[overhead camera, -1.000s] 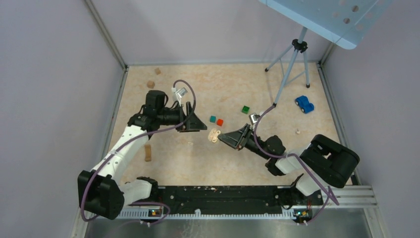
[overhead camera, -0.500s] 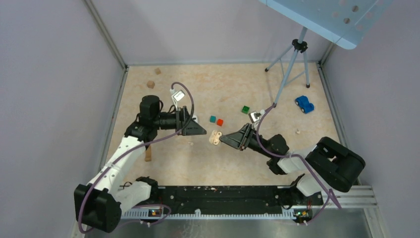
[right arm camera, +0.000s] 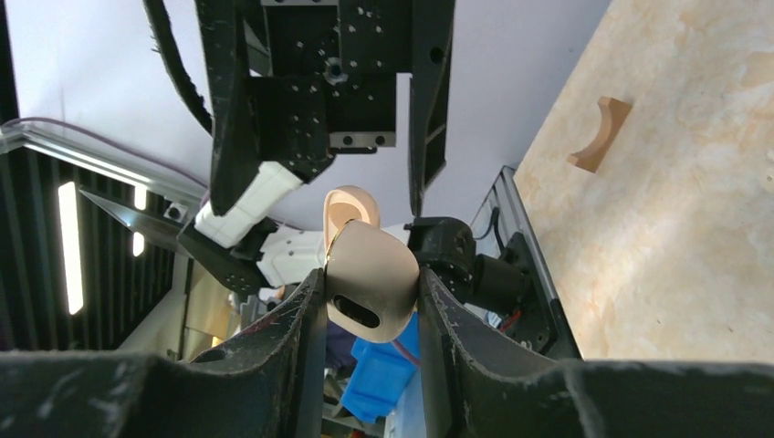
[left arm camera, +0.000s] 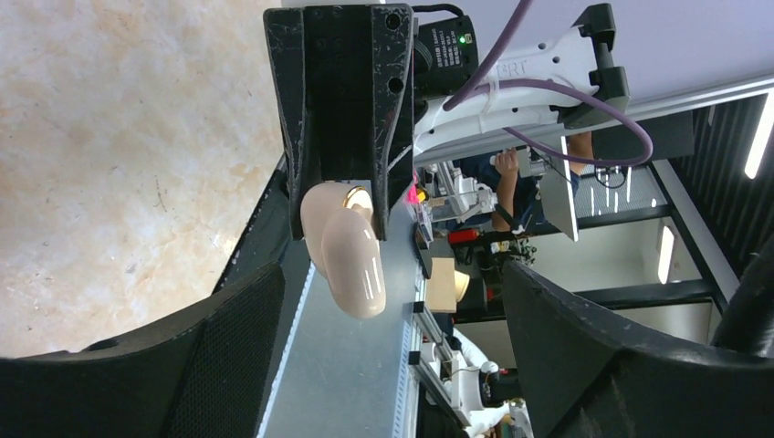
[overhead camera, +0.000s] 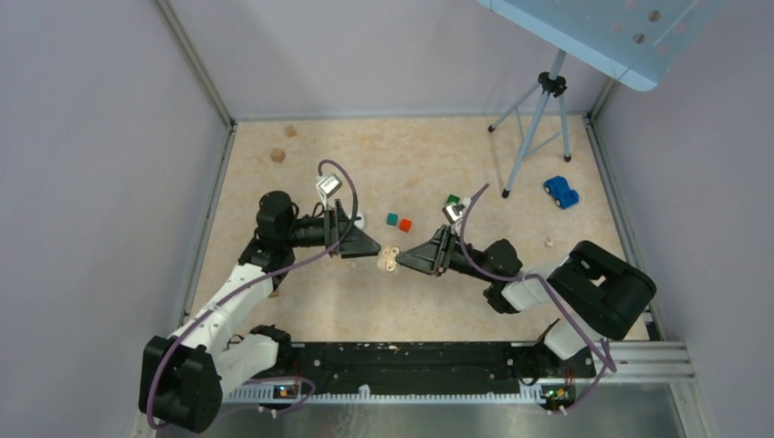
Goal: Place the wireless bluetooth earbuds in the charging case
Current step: Pass from the right arm to the left
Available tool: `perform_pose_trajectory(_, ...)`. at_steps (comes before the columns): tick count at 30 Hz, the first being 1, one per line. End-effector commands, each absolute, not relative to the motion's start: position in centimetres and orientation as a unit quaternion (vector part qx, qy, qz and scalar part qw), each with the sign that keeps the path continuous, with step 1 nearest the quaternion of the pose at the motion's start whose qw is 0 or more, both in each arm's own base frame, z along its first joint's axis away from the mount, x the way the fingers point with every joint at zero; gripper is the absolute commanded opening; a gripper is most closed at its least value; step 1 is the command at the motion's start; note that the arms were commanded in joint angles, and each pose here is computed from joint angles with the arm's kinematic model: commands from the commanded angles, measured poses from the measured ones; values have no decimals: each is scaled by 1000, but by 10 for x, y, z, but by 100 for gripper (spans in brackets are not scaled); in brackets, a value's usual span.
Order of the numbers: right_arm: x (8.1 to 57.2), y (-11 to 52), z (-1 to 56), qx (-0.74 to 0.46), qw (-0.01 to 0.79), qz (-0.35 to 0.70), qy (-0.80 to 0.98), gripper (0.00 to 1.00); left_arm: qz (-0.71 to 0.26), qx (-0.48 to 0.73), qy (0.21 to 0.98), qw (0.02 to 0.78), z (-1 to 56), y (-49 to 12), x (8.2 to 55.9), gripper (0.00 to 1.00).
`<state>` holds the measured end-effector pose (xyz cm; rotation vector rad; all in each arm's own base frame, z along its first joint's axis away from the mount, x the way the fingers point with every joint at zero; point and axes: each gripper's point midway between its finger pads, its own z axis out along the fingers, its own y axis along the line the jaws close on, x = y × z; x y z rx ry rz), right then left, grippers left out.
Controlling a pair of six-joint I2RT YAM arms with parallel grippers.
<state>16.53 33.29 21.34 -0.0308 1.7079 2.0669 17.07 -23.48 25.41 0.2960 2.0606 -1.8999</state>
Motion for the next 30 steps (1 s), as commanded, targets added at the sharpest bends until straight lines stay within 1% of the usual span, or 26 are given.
perform_pose_trajectory(1, 158, 327, 273, -72, 282, 802, 521, 0, -682, 133, 699, 169, 268, -235, 161, 89)
perform_pose_trajectory(7, 161, 332, 278, -77, 281, 805, 516, 0, -683, 135, 700, 159, 268, -236, 160, 84)
perform_pose_trajectory(14, 165, 338, 280, -84, 278, 807, 514, 0, -701, 111, 690, 143, 268, -236, 159, 68)
perform_pose_trajectory(18, 167, 338, 276, -75, 279, 805, 518, 0, -700, 104, 693, 140, 264, -236, 159, 67)
perform_pose_trajectory(20, 167, 337, 275, -74, 278, 804, 520, 0, -699, 100, 694, 139, 262, -236, 160, 64)
perform_pose_trajectory(24, 166, 336, 275, -73, 279, 804, 520, 0, -698, 92, 697, 137, 258, -236, 162, 51)
perform_pose_trajectory(30, 166, 336, 272, -71, 278, 802, 523, 0, -697, 90, 698, 138, 257, -236, 163, 49)
